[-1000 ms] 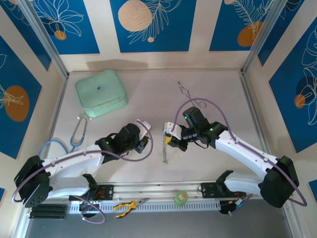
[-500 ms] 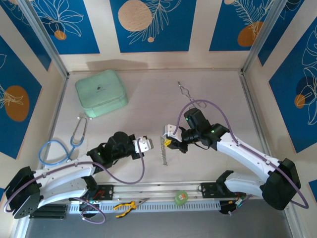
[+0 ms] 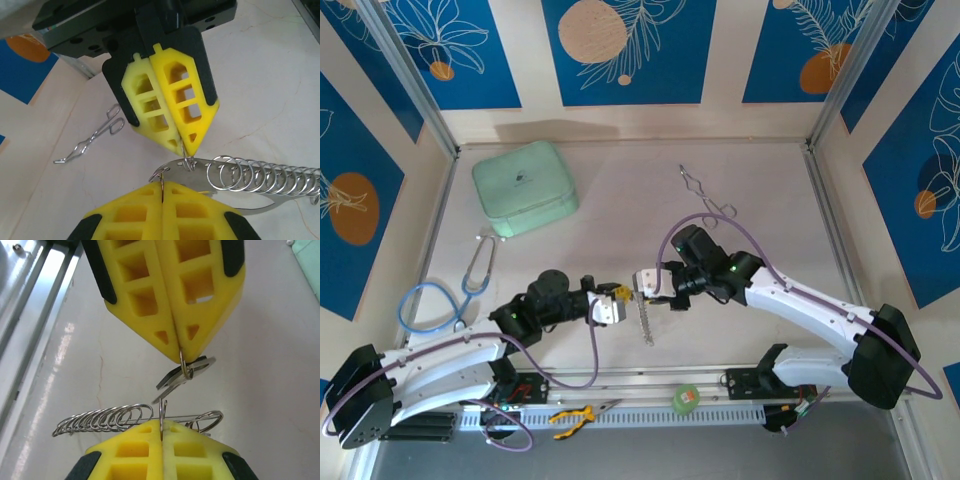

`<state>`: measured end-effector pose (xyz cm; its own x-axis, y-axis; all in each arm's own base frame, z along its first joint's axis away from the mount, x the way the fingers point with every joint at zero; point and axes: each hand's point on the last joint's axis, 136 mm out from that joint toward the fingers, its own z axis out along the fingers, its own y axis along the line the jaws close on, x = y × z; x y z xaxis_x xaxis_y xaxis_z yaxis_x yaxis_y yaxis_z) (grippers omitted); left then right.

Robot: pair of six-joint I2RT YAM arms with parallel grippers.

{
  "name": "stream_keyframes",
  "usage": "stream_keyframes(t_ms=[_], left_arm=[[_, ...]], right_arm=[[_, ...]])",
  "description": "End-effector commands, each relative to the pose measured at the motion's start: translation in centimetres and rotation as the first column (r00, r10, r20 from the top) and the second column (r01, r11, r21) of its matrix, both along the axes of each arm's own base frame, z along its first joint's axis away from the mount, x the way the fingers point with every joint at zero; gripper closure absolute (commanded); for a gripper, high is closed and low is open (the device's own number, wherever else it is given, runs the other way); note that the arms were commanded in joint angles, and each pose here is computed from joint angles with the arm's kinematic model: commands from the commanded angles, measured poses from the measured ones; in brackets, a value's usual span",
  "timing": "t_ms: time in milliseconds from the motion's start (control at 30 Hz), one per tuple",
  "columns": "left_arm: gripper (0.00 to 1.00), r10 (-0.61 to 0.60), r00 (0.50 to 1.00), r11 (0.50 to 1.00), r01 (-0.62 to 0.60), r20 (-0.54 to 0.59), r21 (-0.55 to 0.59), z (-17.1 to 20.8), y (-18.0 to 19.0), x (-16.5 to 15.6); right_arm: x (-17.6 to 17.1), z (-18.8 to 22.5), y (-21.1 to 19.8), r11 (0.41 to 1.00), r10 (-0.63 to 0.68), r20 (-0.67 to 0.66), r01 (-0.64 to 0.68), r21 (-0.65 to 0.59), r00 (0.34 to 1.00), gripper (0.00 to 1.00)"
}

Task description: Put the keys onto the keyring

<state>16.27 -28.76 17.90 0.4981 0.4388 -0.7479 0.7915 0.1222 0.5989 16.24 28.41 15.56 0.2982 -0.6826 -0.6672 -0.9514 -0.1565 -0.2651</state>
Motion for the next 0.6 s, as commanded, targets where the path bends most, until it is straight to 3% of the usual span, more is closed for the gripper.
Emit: stream_keyframes(t_ms=[0, 567], left_arm=[[1.00, -0.081, 0.995, 0.996, 0.080, 0.053, 0.026, -0.5, -0.2, -1.2], [1.00, -0.069, 0.979, 0.998, 0.066, 0.192, 0.023, -0.1, -0.4, -0.3]], right_arm=[[0.7, 0.9, 0.9, 0.998, 0.068, 0.119, -0.070, 0.011, 0.991, 1.00], [-0.4, 0.9, 1.4, 0.984, 0.172, 0.147, -0.178, 0.025, 0.974, 1.00]])
